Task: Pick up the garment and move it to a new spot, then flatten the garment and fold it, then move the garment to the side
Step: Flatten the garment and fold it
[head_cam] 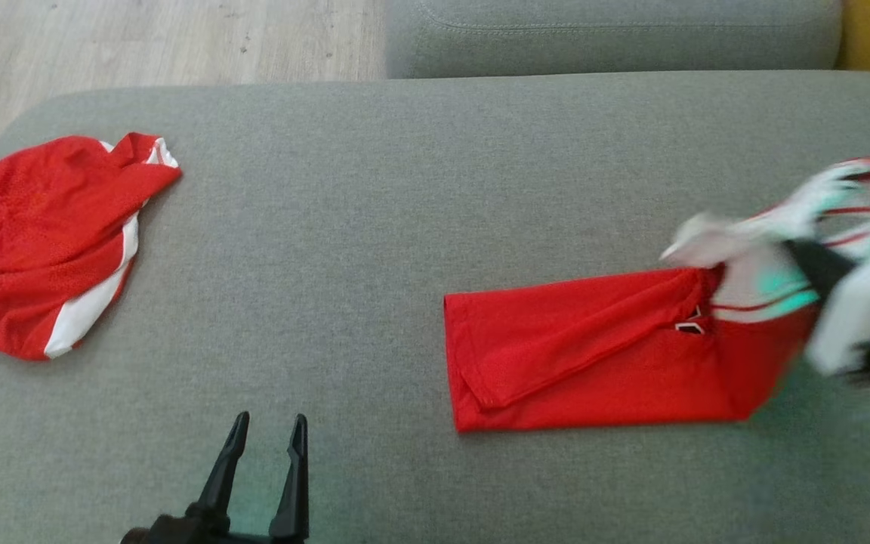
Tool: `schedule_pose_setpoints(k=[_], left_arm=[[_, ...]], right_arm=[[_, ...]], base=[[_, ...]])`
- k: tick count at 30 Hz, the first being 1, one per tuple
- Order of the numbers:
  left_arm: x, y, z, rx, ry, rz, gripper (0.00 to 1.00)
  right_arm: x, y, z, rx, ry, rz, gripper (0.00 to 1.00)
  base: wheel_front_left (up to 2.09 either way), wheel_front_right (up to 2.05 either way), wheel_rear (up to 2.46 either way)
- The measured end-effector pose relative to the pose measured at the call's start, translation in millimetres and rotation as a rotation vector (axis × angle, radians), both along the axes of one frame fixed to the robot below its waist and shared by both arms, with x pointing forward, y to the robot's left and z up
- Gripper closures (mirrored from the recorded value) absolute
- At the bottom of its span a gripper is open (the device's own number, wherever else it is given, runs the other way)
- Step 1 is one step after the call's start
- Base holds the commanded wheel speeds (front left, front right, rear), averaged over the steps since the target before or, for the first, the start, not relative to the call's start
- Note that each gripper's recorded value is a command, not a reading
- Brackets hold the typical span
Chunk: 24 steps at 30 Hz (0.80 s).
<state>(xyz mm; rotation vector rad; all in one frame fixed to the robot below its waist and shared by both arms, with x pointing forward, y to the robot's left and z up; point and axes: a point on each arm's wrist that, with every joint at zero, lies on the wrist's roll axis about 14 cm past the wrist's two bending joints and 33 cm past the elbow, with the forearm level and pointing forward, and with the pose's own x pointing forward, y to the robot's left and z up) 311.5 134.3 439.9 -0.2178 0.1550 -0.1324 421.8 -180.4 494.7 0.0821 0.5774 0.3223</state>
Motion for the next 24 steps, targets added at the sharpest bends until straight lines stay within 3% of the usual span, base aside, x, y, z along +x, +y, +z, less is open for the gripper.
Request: schedule_pose_setpoints(k=[5,11,24], left_arm=[[-1.4,0.0,-2.0,-0.001,0.006,-0.001,0.0],[-4.7,0.4,-6.3,-0.001,0.022,0.003,0.0],[-14.2,12.0,-8.4,-0.008,0.033,0.058,0.0]], right_arm=[[-30.7,81.5,-15.5,0.049,0.083,0.23,1.0],[-56.1,135.2,-37.2,0.087,0.165,0.369,1.0],[-58.5,188.3,-62.3,0.142,0.209,0.407,1.0]], base=[[0.0,0.0,0.0],[0.0,0.0,0.0],[0.0,0.0,0.0]])
